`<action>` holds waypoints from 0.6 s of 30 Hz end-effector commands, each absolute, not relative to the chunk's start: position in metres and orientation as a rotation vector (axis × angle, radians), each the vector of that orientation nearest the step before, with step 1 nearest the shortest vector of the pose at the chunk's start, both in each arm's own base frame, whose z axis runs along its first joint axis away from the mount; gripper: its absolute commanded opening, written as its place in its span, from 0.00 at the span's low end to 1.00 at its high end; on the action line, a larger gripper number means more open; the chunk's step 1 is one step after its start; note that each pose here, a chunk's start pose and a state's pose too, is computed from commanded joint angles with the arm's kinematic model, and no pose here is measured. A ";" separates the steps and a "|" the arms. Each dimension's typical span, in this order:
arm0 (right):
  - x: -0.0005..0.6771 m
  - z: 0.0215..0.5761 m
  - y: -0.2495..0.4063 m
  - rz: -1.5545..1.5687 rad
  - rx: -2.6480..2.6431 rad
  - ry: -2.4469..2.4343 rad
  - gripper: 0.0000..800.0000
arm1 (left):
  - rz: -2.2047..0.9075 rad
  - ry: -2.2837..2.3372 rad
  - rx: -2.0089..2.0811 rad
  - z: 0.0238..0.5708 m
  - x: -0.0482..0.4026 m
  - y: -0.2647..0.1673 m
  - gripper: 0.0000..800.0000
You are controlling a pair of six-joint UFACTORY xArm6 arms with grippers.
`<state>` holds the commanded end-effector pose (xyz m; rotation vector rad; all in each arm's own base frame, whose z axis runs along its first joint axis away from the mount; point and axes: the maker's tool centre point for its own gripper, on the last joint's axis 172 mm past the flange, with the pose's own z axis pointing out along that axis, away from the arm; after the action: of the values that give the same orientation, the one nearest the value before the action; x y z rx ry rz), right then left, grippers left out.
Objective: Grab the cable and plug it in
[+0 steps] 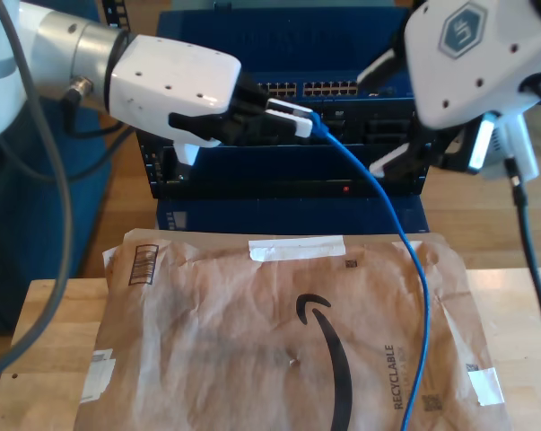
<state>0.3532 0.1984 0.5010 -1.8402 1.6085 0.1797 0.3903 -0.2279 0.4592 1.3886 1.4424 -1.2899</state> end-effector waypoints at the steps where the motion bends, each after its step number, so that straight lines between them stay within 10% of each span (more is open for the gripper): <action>1: 0.355 0.504 0.198 0.169 -1.830 1.605 1.00 | -1.300 1.439 1.393 0.459 0.388 -0.228 0.00; 18: 0.354 0.539 0.203 0.041 -1.818 1.453 1.00 | -1.720 1.471 1.179 0.469 0.382 -0.204 0.00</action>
<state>0.3541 0.2028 0.5390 -1.8184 1.4529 0.0408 0.3817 -0.2041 0.4692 1.1787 1.4713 -1.7201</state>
